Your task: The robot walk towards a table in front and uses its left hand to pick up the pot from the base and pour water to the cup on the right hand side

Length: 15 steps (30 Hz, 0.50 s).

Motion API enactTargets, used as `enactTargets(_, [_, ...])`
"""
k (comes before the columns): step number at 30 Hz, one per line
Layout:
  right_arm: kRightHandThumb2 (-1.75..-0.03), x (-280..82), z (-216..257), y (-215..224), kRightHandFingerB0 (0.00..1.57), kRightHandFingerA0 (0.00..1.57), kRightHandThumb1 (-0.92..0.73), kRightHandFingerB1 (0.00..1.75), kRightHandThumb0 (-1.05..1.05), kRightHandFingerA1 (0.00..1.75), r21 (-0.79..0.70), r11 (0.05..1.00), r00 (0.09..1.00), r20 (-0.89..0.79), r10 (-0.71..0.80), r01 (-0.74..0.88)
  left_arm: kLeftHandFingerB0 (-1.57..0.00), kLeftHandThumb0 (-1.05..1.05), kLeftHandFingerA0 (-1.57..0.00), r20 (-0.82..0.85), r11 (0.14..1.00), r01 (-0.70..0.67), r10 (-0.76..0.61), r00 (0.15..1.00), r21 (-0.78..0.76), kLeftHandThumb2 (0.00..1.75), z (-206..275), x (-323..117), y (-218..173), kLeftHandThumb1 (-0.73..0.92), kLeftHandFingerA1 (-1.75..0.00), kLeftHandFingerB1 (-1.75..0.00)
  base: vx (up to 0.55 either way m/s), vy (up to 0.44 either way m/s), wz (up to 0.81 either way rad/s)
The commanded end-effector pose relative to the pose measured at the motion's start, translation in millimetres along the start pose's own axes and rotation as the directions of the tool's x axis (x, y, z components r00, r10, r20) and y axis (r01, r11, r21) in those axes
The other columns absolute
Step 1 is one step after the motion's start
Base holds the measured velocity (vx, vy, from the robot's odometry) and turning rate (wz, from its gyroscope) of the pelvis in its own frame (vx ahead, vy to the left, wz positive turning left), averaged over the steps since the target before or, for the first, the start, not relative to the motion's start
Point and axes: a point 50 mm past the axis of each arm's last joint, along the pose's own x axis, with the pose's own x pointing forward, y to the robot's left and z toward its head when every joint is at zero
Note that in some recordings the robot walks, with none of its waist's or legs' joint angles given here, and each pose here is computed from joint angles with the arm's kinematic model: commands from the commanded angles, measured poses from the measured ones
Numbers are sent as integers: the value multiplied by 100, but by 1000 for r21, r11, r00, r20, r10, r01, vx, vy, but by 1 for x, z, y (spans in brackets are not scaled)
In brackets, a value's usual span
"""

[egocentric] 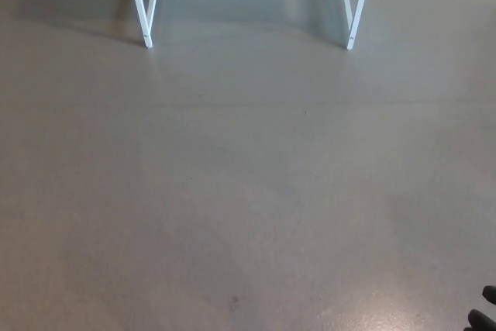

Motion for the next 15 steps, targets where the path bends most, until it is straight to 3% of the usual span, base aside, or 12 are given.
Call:
enactTargets(1, [-72,-4,-1,-7,38,61,-16,70,-37,83,65,997,999,34,42,-44,-51,-22,-50,63,998,47,-44,997,-35,54,6,-3,8,49,-42,-39,0,0,0])
enactTargets(6, [-72,-9,-12,-13,36,60,-19,71,-39,85,69,997,999,15,40,-41,-50,-22,-50,44,999,41,-40,998,-15,54,0,-5,10,47,-42,-38,0,0,0])
enactTargets(8, [-71,-11,-18,-15,39,62,-19,69,-40,82,62,998,1000,6,24,-25,-47,-29,-48,36,999,48,-47,998,-11,62,-3,-7,11,45,-46,-43,151,22,7])
enactTargets(9, [-69,-12,-22,-16,37,59,-18,69,-40,82,69,997,999,-1,32,-32,-50,-24,-48,34,999,52,-52,998,-15,54,-4,-8,12,46,-42,-39,54,-31,16])
enactTargets(12, [-69,-13,-23,-17,37,59,-18,69,-40,82,72,997,999,-2,36,-36,-50,-24,-48,35,998,55,-54,998,-17,54,-5,-8,13,46,-42,-39,-63,-47,46])
enactTargets(13, [-78,-15,-27,-18,37,61,-14,67,-43,80,77,996,999,-9,35,-34,-48,-26,-47,26,998,57,-57,998,-11,54,-6,-9,13,46,-41,-38,-63,-27,-14])
enactTargets(15, [-78,-16,-28,-19,37,61,-14,67,-43,80,79,996,999,-11,35,-34,-48,-26,-47,23,998,59,-59,998,-8,54,-7,-9,14,46,-41,-38,0,0,0])
